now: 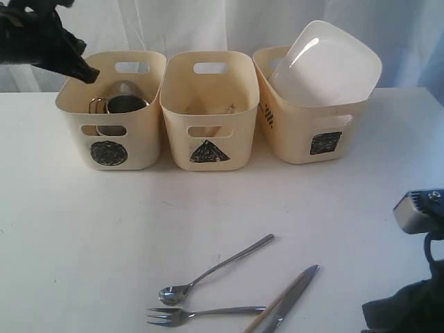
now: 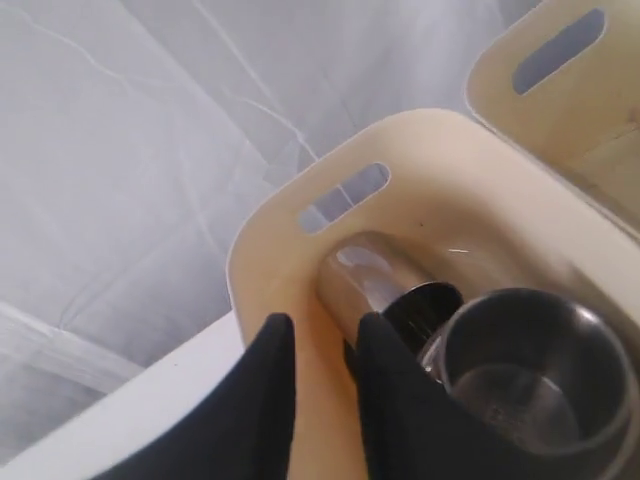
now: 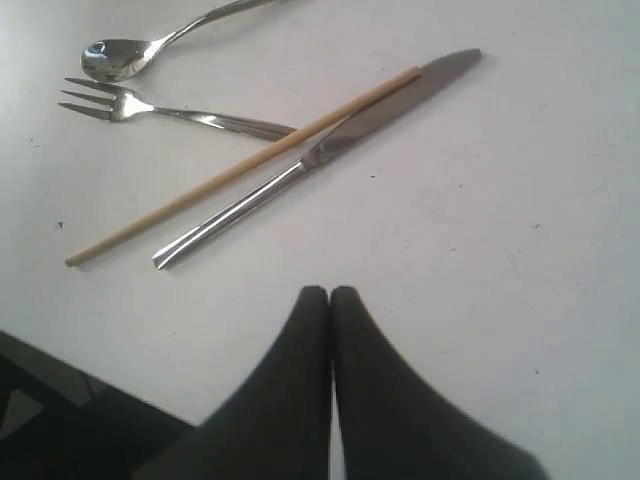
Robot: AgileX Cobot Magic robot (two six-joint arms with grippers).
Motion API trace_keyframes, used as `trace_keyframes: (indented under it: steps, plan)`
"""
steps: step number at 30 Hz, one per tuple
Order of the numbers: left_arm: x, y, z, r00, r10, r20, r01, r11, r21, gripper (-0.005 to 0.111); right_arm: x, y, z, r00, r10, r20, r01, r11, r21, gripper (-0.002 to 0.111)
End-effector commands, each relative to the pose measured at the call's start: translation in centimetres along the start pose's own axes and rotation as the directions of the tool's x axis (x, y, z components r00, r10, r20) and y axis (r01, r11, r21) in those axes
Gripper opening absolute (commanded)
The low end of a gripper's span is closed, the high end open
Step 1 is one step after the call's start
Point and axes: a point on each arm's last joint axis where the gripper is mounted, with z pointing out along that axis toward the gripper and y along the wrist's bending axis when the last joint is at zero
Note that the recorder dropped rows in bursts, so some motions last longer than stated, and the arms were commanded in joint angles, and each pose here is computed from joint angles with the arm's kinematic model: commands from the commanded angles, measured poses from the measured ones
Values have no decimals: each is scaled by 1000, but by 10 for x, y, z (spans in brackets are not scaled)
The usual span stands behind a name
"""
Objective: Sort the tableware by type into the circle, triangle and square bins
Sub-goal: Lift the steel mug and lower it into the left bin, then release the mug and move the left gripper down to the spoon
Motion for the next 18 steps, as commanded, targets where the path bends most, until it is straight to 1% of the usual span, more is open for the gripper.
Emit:
trace_keyframes:
  steps: [1, 2, 4, 6, 7, 8, 10, 12, 13, 14, 16, 17, 18]
  plan:
    - [-8, -2, -44, 978, -155, -136, 169, 981, 97, 3, 2, -1, 0, 1000, 3, 0, -3, 1000, 4, 0]
    - [-7, -4, -53, 967, -170, -188, 194, 973, 122, 0, 2, -1, 0, 1000, 3, 0, -3, 1000, 4, 0]
    - [-4, -10, -67, 941, -175, -289, 234, 954, 186, 0, 2, -1, 0, 1000, 3, 1, -3, 1000, 3, 0]
    - [-1, -17, -78, 925, -135, -354, 239, 933, 269, 0, 2, -1, 0, 1000, 3, 3, -3, 1000, 3, 0]
    - [-1, -22, -82, 923, -103, -371, 234, 915, 329, 0, 1, -1, 0, 1000, 3, 5, -3, 1000, 2, 0]
    - [-3, -28, -87, 926, -82, -369, 239, 883, 403, 0, 1, -1, 0, 1000, 3, 5, -3, 1000, 2, 0]
    - [-6, -37, -92, 936, -56, -348, 241, 823, 515, 0, 1, -1, 0, 1000, 3, 5, -3, 1000, 2, 0]
    - [-11, -50, -99, 953, -31, -300, 231, 714, 660, 0, 1, -1, 0, 1000, 2, 10, -2, 1000, 3, 0]
    - [-13, -54, -102, 962, -18, -273, 214, 667, 714, 0, 1, -1, 0, 1000, 1, 13, -1, 1000, 3, 0]
    - [-16, -60, -104, 971, -19, -237, 202, 593, 779, 0, 0, -1, 0, 1000, 1, 23, -1, 1000, 1, 0]
    - [-12, -63, -98, 964, -25, -265, 232, 568, 790, 0, -1, -1, 0, 999, 1, 35, -1, 1000, -2, 0]
    - [-11, -64, -96, 962, -23, -273, 238, 562, 792, 0, -1, -1, 0, 999, 1, 35, -1, 1000, -2, 0]
    - [-7, -68, -88, 953, -23, -301, 267, 533, 803, 2, -1, -1, 0, 999, 1, 35, -1, 1000, -2, 0]
